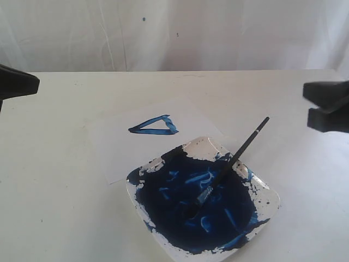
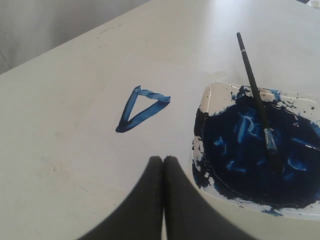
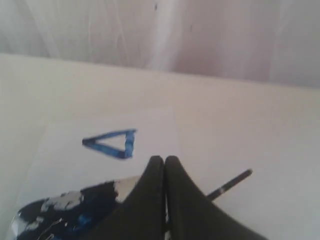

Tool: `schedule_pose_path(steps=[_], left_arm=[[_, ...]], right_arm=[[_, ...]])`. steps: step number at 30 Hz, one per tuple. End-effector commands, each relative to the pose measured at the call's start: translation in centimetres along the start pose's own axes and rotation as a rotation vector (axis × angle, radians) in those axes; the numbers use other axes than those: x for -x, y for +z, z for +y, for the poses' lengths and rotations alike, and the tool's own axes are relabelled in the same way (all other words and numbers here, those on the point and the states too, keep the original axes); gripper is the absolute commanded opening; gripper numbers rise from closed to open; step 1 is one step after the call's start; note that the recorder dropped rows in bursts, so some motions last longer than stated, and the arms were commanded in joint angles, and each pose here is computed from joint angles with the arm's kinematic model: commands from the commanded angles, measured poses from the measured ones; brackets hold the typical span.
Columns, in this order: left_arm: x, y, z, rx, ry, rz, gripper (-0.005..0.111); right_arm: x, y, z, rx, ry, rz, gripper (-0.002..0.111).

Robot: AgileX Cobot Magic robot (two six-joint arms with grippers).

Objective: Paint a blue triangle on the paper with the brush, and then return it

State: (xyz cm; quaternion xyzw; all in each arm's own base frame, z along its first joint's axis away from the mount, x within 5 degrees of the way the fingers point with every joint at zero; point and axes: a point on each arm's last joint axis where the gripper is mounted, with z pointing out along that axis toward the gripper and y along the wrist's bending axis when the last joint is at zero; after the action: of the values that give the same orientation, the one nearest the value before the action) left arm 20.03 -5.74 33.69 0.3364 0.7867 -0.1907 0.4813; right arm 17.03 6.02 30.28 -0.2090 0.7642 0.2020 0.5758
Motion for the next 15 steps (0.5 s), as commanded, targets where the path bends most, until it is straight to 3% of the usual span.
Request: schedule_pose_path(steps=[1,8,11,12,13,15], left_arm=[[-0.1,-0.1,-0.3,-0.012,-0.012,-0.007,0.000],[-0.1,-0.1,-0.3,-0.012,-0.012,-0.007,0.000],[-0.1,-0.1,-0.3,-0.012,-0.012,-0.007,0.000],[-0.1,-0.1,-0.3,-0.012,-0.012,-0.007,0.000],[-0.1,-0.1,-0.3,-0.012,-0.012,-0.007,0.000],[-0.1,-0.1,-0.3,-0.012,-0.012,-0.007,0.000]], right_arm=[[1.5,-5.6,1.9,-0.117,-0.114,-0.225,0.000],[1.6,-10.8,4.7,-0.092,-0.071,-0.447,0.000],[1.7,-11.5,5.0,-0.048,0.082,-0.490,0.000],[1.6,-11.5,5.0,0.002,0.247,-0.518,0.000],[1.6,-11.4,5.0,0.026,0.321,-0.533,0.000],[1.3,-11.3,4.9,0.039,0.369,-0.537,0.000]])
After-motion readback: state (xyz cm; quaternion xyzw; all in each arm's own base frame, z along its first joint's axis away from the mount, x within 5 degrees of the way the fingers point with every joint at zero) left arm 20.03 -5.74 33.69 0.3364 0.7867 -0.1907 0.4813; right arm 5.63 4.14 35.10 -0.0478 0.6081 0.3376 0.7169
